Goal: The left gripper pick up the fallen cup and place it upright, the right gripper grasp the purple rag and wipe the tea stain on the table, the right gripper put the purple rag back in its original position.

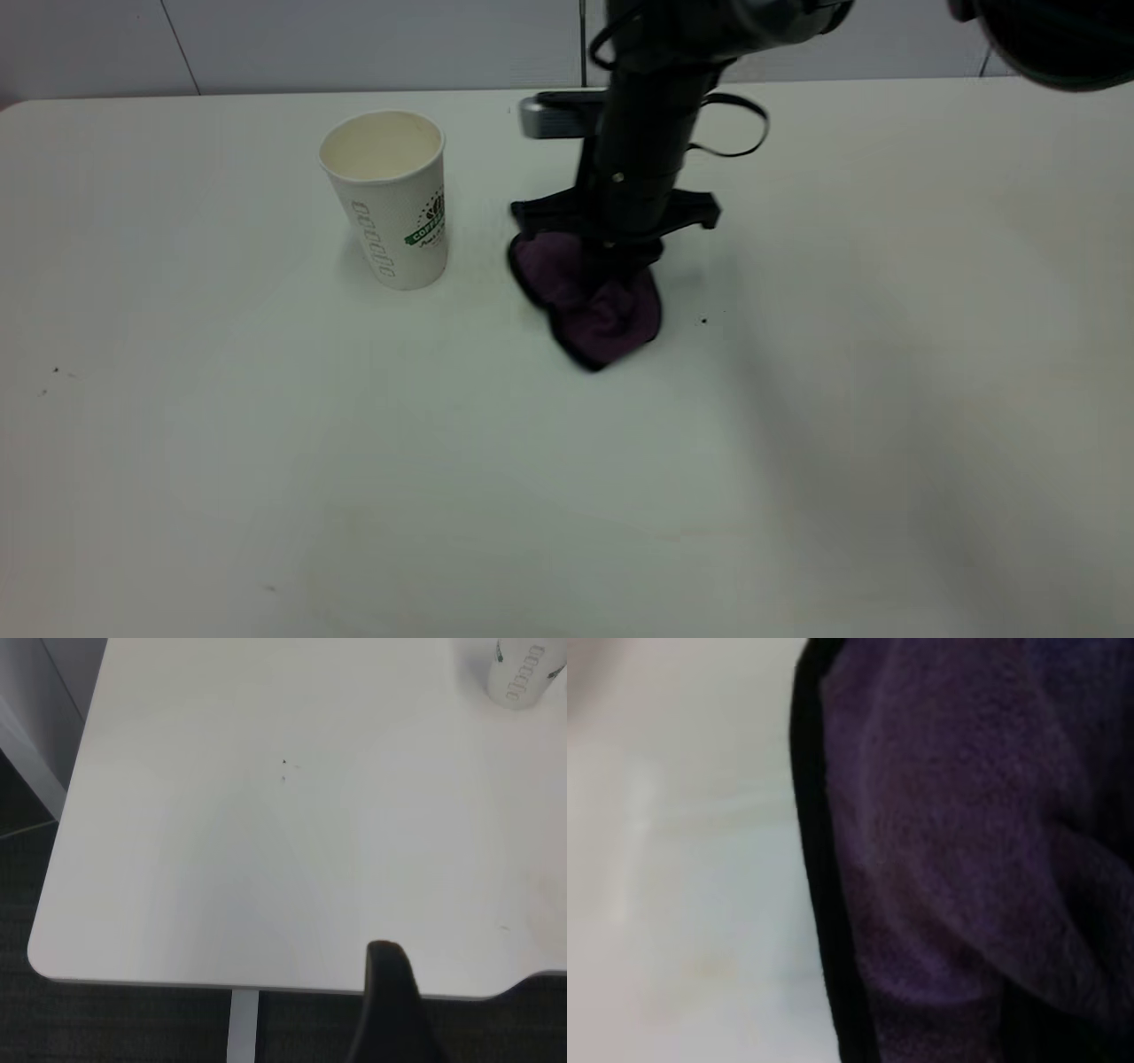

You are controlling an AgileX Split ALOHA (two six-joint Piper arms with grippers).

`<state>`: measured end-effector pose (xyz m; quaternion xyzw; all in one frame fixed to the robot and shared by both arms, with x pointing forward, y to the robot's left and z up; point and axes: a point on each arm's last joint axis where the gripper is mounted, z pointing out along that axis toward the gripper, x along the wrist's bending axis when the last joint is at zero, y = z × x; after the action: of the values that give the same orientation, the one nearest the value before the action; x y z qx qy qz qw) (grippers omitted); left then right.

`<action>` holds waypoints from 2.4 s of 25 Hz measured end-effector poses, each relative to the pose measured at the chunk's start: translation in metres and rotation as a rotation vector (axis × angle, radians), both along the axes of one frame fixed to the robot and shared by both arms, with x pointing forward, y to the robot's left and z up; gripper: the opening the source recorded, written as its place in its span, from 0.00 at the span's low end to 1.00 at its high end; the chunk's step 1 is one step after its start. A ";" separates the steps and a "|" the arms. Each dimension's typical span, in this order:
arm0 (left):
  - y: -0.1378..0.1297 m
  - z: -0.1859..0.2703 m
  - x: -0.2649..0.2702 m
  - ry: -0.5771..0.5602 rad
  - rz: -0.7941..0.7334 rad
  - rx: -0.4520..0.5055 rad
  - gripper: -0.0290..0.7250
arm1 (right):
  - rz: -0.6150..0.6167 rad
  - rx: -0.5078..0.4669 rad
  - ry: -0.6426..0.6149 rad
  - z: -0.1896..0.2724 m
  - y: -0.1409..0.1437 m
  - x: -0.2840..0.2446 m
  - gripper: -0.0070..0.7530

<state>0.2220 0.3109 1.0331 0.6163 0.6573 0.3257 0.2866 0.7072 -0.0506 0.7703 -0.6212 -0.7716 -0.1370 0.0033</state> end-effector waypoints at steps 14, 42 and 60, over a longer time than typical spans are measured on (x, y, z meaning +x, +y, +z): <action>0.000 0.000 0.000 0.000 -0.001 0.001 0.73 | -0.214 -0.190 0.141 0.001 -0.206 0.043 0.14; 0.000 0.000 0.000 0.000 -0.001 0.001 0.73 | -0.167 -0.189 -0.010 0.176 -0.247 0.038 0.97; 0.000 0.000 0.000 0.000 0.000 0.000 0.73 | -0.059 -0.133 -0.216 0.365 -0.220 -0.183 0.96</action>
<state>0.2220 0.3109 1.0331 0.6162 0.6573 0.3257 0.2867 0.5240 -0.2706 1.1351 -0.6241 -0.7563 -0.1517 -0.1248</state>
